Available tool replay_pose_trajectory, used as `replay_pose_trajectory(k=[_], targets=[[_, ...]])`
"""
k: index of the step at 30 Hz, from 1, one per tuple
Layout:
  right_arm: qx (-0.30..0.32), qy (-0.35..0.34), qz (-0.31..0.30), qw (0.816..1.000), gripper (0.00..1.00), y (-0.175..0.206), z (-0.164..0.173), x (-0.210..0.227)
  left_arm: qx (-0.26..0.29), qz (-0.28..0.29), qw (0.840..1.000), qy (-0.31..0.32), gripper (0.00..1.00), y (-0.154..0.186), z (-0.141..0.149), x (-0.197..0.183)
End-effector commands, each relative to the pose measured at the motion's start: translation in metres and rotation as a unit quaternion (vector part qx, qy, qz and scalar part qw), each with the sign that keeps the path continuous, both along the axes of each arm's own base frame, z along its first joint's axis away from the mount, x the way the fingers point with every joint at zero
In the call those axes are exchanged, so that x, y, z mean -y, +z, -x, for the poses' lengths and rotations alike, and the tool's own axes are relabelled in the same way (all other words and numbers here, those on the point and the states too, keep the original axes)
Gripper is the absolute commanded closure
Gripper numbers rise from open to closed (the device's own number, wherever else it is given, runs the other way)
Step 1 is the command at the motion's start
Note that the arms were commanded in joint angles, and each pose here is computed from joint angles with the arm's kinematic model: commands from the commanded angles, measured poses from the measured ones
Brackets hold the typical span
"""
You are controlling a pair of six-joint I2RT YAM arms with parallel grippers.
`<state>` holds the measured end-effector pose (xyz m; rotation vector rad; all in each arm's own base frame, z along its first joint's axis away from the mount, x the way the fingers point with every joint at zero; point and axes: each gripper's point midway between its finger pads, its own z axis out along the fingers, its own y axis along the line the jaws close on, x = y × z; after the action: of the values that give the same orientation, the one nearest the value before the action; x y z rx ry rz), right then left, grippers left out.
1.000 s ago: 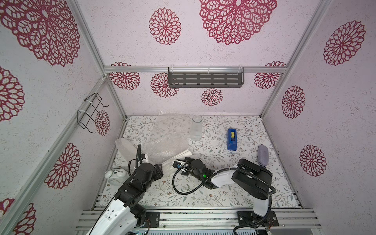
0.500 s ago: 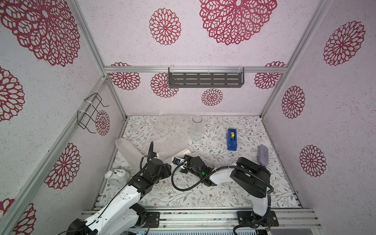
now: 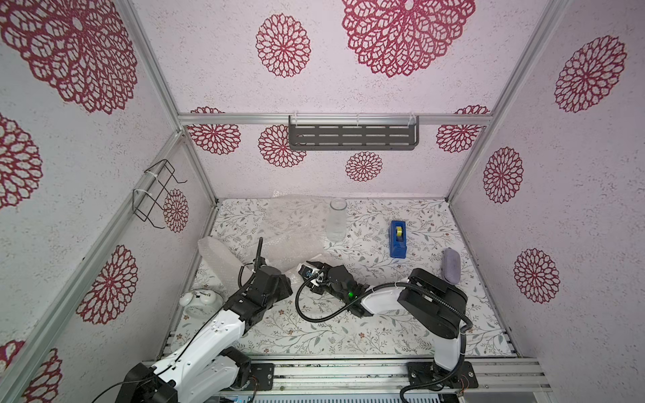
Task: Wrap vases in bubble wrap
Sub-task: Wrap the vase in bubble wrap.
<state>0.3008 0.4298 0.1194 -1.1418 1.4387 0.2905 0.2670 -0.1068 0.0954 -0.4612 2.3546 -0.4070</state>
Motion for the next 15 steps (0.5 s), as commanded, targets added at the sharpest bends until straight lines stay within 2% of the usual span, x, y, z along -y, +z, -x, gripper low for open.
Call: replay_pose_trajectory(k=[1, 7, 15], targets=[[-0.017, -0.009, -0.008, 1.000, 0.46, 0.012, -0.003, 0.007, 0.004, -0.010, 1.000, 0.024, 0.37, 0.005, -0.004, -0.011], [-0.052, -0.043, 0.007, 0.998, 0.40, 0.009, -0.025, 0.018, 0.005, -0.015, 1.000, 0.025, 0.37, 0.006, -0.010, -0.012], [-0.163, -0.064, -0.012, 0.984, 0.36, 0.004, -0.036, 0.031, -0.002, -0.029, 0.999, 0.028, 0.37, 0.004, -0.019, -0.015]])
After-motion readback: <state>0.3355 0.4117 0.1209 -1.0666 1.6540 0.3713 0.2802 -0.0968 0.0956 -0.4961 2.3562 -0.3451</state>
